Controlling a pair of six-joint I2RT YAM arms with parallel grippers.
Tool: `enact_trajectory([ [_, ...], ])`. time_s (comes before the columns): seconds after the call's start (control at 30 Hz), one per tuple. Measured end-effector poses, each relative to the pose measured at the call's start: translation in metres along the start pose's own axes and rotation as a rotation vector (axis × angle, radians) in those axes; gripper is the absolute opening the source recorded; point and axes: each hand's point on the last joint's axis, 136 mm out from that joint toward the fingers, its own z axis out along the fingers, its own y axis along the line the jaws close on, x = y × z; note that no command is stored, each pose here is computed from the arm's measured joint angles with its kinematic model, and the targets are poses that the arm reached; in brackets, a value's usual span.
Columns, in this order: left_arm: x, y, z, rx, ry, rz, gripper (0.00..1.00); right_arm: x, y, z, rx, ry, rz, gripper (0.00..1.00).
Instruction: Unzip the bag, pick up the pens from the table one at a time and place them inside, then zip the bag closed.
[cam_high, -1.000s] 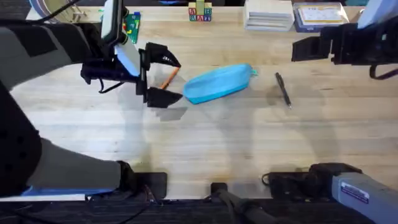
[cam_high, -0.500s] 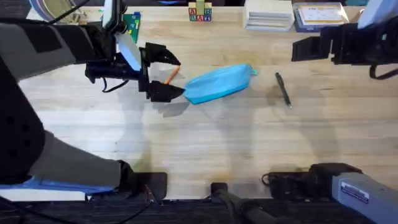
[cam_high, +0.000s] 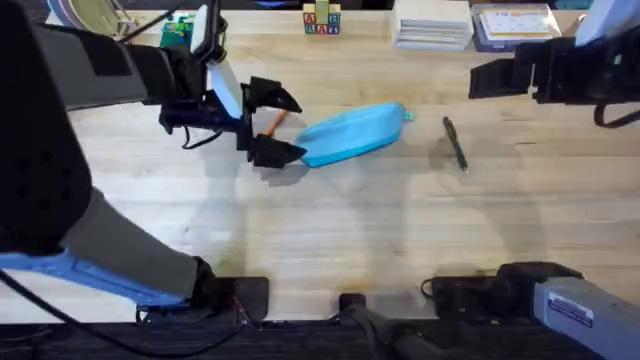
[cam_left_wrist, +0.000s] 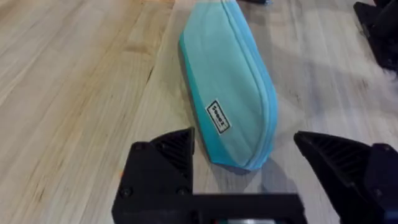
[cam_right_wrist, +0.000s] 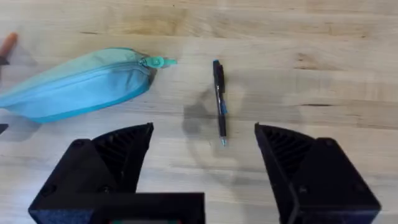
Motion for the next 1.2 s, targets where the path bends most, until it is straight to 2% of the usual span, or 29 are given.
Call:
enact_trajectory([
  [0.2,0.0086,0.0003,0.004,0.016,-0.005,-0.037,0.995,0.0,0.0,0.0,0.0,0.0,0.0,0.997],
  [0.7,0.0061,0.0003,0.0041,0.018,-0.02,-0.04,0.985,0.0,0.0,0.0,0.0,0.0,0.0,0.998],
  [0.77,0.0057,0.0003,0.0041,0.018,-0.022,-0.042,0.781,-0.0001,0.0,0.0,0.0,0.0,0.0,0.998],
  [0.9,0.0053,-0.0004,0.0041,0.021,-0.026,-0.049,0.17,0.0,0.0,0.0,0.0,0.0,0.0,0.998],
  [0.93,0.0052,-0.0004,0.0042,0.021,-0.026,-0.046,0.079,-0.0001,0.0,0.0,0.0,0.0,0.0,0.998],
  [1.0,0.0051,0.0,0.0041,0.02,-0.026,-0.047,0.046,-0.0001,0.0,0.0,0.0,0.0,0.0,0.998],
  [1.2,0.0052,0.0,0.0041,0.02,-0.026,-0.047,0.044,0.0,0.0,0.0,0.0,0.0,0.0,0.998],
])
